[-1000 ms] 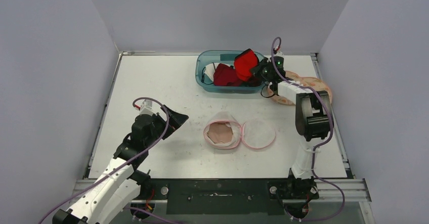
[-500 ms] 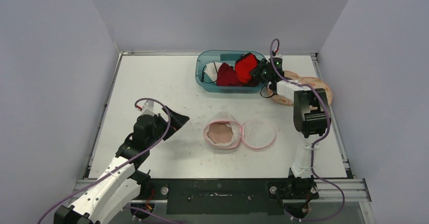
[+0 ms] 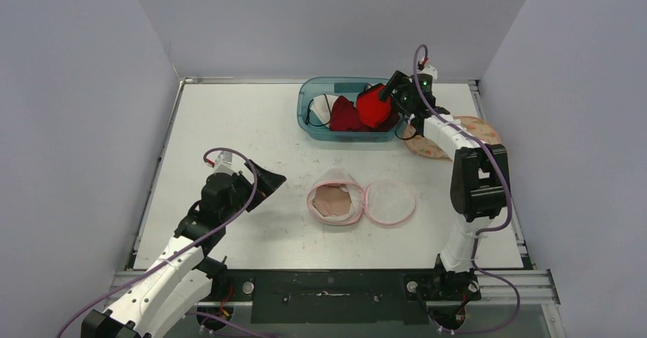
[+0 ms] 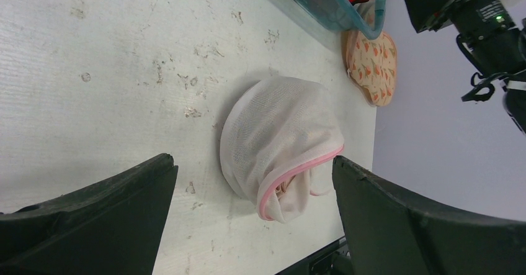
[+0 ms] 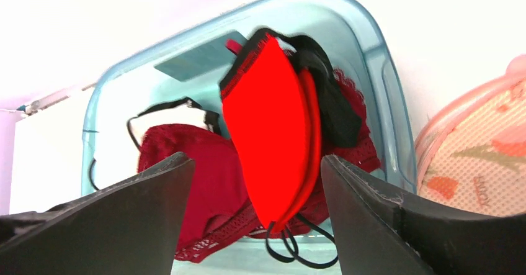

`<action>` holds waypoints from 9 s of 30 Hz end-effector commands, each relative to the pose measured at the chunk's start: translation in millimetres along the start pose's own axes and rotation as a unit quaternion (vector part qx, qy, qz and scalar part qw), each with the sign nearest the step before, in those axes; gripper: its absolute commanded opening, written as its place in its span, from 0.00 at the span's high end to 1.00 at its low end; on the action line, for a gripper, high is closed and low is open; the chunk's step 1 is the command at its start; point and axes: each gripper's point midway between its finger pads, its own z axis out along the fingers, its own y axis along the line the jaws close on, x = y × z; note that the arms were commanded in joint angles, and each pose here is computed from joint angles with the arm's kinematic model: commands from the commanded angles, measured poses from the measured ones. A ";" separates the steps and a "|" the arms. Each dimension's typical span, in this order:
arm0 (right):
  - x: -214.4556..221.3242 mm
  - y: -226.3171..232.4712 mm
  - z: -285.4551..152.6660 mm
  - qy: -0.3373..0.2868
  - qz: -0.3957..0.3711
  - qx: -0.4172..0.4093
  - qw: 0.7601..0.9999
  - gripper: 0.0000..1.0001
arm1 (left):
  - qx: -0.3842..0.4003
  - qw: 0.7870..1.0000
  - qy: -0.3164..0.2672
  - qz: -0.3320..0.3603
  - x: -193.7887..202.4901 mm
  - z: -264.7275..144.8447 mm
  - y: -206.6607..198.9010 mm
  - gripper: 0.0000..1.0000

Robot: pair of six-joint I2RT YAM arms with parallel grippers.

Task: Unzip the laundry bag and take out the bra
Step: Place the bra in the bin, then pick up the bra from the laundry bag.

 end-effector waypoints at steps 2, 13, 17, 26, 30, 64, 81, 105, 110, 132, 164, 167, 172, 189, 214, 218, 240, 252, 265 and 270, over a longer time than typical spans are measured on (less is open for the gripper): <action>-61.6 59.2 -38.9 -0.085 -0.053 -0.030 0.994 0.25 | 0.033 0.999 -0.015 0.003 -11.9 -3.6 -21.5 0.05; -23.3 51.5 7.4 -0.033 -0.061 -0.027 0.997 0.89 | 0.058 0.998 0.011 0.015 -2.0 -6.0 -27.8 0.06; -4.6 26.8 24.3 -0.011 -0.065 0.006 0.998 0.89 | 0.058 0.998 0.009 0.021 -2.0 -6.9 -27.0 0.06; 20.6 -8.3 32.9 0.003 -0.073 0.058 0.996 0.87 | 0.050 0.998 0.019 0.025 2.1 -3.6 -21.7 0.06; 28.4 -18.8 35.9 0.012 -0.077 0.074 0.994 0.83 | 0.034 0.999 0.017 0.030 1.8 -2.9 -14.7 0.06; 20.4 192.1 -237.7 -0.194 -0.133 -0.231 0.944 0.09 | 0.103 0.985 0.024 0.140 -5.5 -30.8 -60.5 0.03; 213.1 87.2 -283.8 0.040 -0.194 -0.291 0.936 0.31 | 0.030 0.969 0.085 0.232 67.5 28.1 -54.3 0.26; 271.2 111.5 -252.3 0.065 -0.320 -0.266 0.907 0.32 | -0.026 0.968 0.128 0.214 95.0 35.7 -1.6 1.00; 284.8 109.5 -243.0 0.075 -0.344 -0.246 0.903 0.32 | -0.031 0.968 0.134 0.212 96.6 29.0 4.1 0.75; 289.5 111.6 -245.8 0.073 -0.346 -0.243 0.903 0.34 | 0.029 0.979 0.136 0.148 115.9 39.7 -1.3 0.53; 272.6 138.4 -245.3 0.040 -0.322 -0.252 0.912 0.32 | -0.005 0.977 0.144 0.160 120.4 36.8 23.3 1.00; 281.6 147.8 -240.4 0.050 -0.325 -0.262 0.907 0.32 | -0.012 0.976 0.141 0.169 118.0 34.4 27.6 1.00; 298.4 159.5 -228.9 0.068 -0.337 -0.270 0.899 0.33 | -0.011 0.975 0.142 0.171 118.8 32.7 29.1 1.00; 285.0 138.6 -206.3 0.035 -0.353 -0.171 0.919 0.82 | -0.022 0.974 0.141 0.177 119.5 31.0 40.5 1.00; 285.1 138.3 -236.0 0.065 -0.348 -0.245 0.903 0.29 | -0.036 0.971 0.148 0.183 122.3 29.6 53.0 1.00; 289.5 140.7 -233.1 0.058 -0.368 -0.233 0.898 0.25 | -0.036 0.971 0.150 0.181 123.7 29.8 54.6 1.00; 302.5 125.3 -191.4 -0.008 -0.480 -0.090 0.872 0.41 | -0.013 0.976 0.150 0.157 125.6 24.7 45.9 1.00; 289.3 120.3 -198.0 -0.007 -0.464 -0.089 0.881 0.93 | -0.001 0.978 0.139 0.154 118.7 22.4 34.8 1.00; 253.9 120.6 -227.4 0.049 -0.340 -0.213 0.915 0.95 | -0.017 0.978 0.134 0.159 116.2 24.3 44.6 1.00; 269.6 134.9 -247.7 0.097 -0.345 -0.300 0.884 0.95 | -0.010 0.979 0.128 0.156 111.1 24.7 36.0 1.00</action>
